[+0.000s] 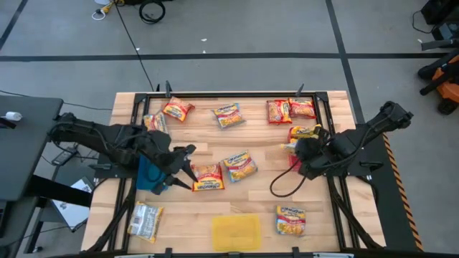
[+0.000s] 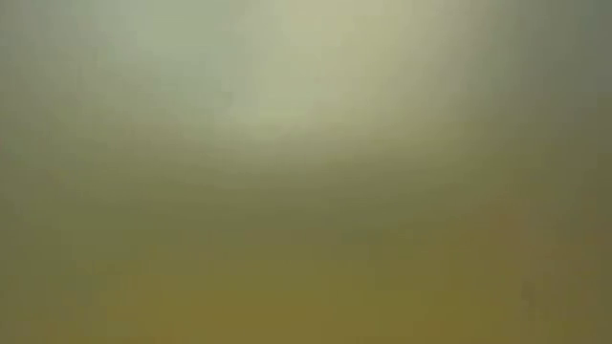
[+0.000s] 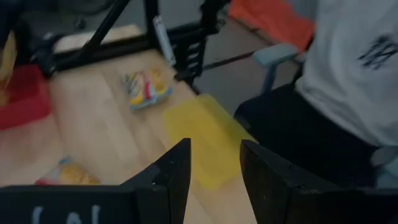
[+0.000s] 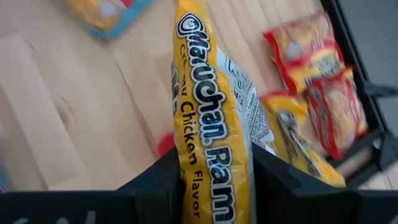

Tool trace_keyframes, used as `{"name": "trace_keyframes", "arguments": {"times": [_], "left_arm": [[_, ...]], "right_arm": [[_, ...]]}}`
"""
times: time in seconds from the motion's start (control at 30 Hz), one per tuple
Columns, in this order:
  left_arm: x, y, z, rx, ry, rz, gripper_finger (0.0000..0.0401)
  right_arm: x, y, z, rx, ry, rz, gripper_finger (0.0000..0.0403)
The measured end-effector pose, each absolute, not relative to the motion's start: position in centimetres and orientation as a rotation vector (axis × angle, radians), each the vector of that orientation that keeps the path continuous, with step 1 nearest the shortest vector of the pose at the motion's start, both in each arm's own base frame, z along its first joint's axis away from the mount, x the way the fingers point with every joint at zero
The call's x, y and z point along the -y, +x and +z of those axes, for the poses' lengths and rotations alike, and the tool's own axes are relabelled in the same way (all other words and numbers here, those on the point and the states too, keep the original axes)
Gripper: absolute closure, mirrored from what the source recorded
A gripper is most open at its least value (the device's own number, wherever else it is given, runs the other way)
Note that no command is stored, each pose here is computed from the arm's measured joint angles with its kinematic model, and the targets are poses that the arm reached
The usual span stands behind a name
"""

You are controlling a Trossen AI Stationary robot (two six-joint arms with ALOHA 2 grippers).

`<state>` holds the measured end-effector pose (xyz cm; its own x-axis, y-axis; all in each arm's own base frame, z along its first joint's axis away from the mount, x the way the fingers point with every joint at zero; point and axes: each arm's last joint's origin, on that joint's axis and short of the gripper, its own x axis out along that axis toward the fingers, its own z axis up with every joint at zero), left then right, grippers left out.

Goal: Sort Maruchan noodles
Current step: Put the yellow noodle pack into the red bin

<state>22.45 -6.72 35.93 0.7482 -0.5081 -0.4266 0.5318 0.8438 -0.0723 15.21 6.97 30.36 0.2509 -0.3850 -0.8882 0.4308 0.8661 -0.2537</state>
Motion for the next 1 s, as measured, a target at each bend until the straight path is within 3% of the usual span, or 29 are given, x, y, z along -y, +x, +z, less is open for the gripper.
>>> {"name": "trace_keyframes", "arguments": {"times": [0.27,0.43,0.83,1.0], "left_arm": [[7.1,22.2,34.8,-0.567,0.087,-0.466,0.0259],[7.2,22.9,34.1,-0.611,0.072,-0.433,0.0259],[7.4,23.7,34.0,-0.577,0.068,-0.431,0.0259],[7.4,23.7,34.0,-0.576,0.068,-0.431,0.0259]], "right_arm": [[-5.6,12.6,28.3,-1.226,0.083,-0.589,0.0262],[-5.2,11.8,25.4,-1.203,0.086,-0.499,0.0262],[-4.8,11.3,20.9,-1.003,0.202,-0.425,0.0261],[-5.4,12.3,19.6,-0.857,0.216,-0.313,0.0261]]}}
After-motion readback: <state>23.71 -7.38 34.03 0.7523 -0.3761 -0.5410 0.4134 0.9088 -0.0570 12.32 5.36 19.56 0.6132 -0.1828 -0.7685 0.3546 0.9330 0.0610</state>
